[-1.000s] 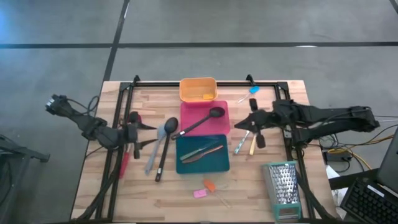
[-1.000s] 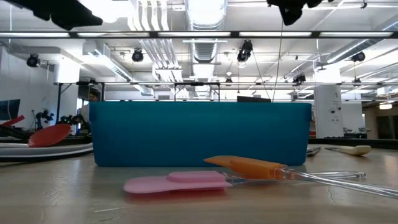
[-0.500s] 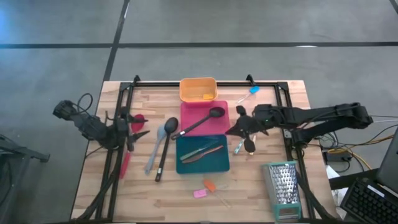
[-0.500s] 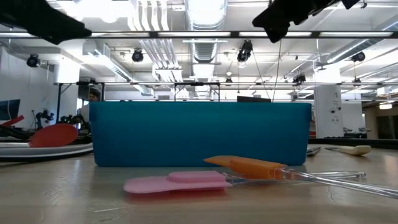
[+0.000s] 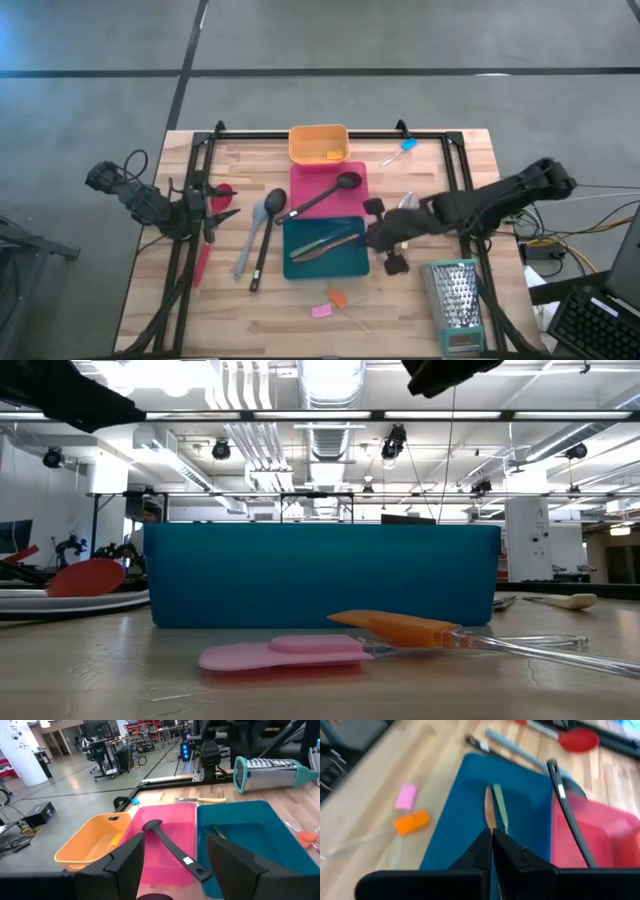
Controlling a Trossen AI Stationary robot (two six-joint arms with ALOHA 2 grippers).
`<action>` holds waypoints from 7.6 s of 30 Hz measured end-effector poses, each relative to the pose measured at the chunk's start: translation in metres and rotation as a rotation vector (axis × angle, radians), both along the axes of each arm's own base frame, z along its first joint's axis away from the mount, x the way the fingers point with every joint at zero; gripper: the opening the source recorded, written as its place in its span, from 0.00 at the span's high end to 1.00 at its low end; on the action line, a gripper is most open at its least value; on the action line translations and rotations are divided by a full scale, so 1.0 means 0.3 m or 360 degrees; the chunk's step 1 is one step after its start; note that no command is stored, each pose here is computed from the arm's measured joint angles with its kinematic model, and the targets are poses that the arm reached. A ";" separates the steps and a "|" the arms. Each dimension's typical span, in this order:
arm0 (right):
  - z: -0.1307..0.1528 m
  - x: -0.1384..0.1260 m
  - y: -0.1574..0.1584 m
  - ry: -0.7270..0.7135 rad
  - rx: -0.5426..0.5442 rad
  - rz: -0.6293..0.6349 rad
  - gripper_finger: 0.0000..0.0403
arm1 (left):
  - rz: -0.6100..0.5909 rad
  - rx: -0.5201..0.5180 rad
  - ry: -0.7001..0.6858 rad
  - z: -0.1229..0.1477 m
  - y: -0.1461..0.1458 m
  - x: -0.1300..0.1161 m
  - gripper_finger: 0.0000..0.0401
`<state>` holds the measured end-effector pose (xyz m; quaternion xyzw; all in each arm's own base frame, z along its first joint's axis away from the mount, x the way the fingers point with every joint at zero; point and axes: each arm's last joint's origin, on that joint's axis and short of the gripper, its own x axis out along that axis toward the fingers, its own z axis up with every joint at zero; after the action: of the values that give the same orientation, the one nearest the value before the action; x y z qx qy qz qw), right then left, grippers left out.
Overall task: Pick & Place Kitchen Items
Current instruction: Put the orange spatula into the yellow bin
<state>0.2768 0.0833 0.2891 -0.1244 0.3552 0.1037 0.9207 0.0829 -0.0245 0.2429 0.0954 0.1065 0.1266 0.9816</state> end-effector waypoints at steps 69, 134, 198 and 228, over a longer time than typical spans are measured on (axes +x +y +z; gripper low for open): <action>-0.364 0.373 0.463 0.0973 0.0214 -0.0637 0.36 | 0.0002 -0.0001 0.0015 -0.004 0.000 0.000 0.46; -0.409 0.417 0.441 0.0989 0.0318 -0.0654 0.98 | 0.0002 0.0000 0.0016 -0.004 0.000 0.000 0.46; -0.471 0.434 0.408 0.0968 0.0313 -0.0520 0.95 | 0.0002 0.0000 0.0015 -0.004 0.000 0.000 0.46; -0.416 0.440 0.416 0.0957 0.0152 -0.0110 0.50 | 0.0002 -0.0001 0.0015 -0.004 0.000 0.000 0.46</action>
<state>0.4088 0.2080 0.1644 -0.0324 0.6105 0.1210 0.7820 0.0828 -0.0245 0.2418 0.0957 0.1111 0.1268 0.9810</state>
